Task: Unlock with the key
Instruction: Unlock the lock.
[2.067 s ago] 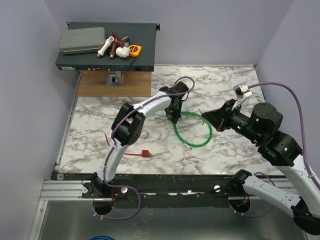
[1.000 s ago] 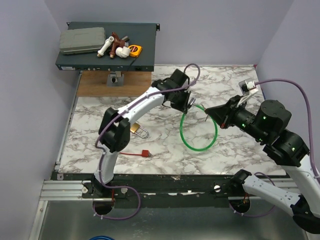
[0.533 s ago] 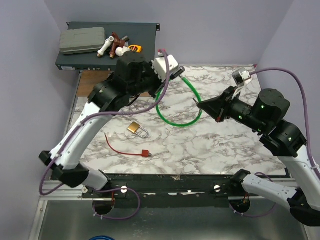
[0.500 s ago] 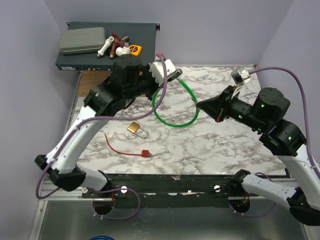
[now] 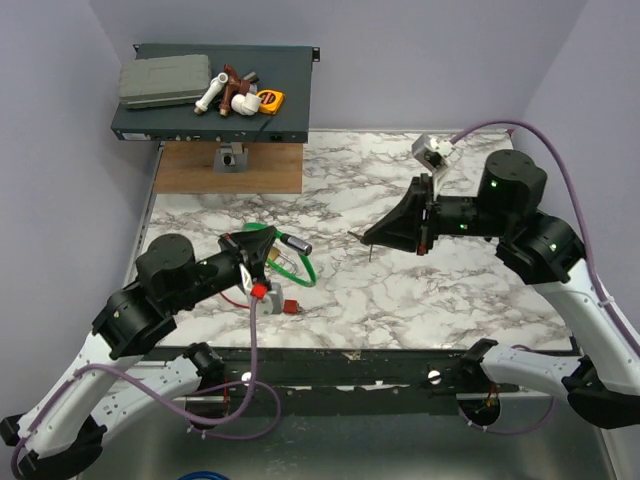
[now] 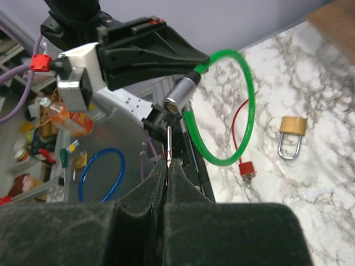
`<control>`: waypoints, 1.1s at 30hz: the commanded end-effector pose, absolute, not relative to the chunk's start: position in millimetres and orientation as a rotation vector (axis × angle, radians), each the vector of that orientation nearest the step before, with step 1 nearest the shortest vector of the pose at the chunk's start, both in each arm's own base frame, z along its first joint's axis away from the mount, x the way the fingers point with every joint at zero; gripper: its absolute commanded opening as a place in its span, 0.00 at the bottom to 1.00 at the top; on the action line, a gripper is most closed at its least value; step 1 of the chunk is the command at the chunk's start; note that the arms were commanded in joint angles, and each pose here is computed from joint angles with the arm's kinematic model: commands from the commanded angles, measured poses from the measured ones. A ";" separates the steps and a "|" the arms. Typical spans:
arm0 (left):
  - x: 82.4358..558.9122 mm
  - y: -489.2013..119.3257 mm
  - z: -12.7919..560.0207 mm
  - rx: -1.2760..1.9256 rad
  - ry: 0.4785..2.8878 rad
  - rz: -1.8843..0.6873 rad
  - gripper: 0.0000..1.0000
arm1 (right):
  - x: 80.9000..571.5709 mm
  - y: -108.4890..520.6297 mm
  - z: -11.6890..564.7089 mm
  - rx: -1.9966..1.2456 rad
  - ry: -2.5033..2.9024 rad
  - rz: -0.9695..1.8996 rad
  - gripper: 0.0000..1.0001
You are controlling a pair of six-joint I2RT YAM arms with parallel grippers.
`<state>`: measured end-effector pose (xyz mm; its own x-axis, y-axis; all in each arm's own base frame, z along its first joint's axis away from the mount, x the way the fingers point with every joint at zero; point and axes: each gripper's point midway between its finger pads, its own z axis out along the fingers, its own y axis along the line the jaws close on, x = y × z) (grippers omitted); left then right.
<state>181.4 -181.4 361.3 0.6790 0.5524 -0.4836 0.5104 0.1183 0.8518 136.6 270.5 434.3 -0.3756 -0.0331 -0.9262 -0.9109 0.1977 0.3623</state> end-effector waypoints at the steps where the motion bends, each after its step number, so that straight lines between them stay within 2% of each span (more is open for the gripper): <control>1: 159.8 -188.7 411.8 1.463 0.535 0.159 0.00 | 118.6 275.9 417.5 -1.054 1.654 1.403 0.01; 14: 182.9 -195.6 391.9 1.496 0.606 0.214 0.00 | 125.3 287.6 389.8 -1.109 1.706 1.381 0.01; 33: 192.0 -204.2 370.3 1.546 0.751 0.122 0.00 | 126.1 293.9 366.1 -1.136 1.798 1.243 0.01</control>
<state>194.4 -205.5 344.2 0.7699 0.5368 -0.3450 0.4024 0.0112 0.9154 125.6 298.1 370.9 -0.4141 -0.2603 -0.8722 -0.9102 0.1254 0.3947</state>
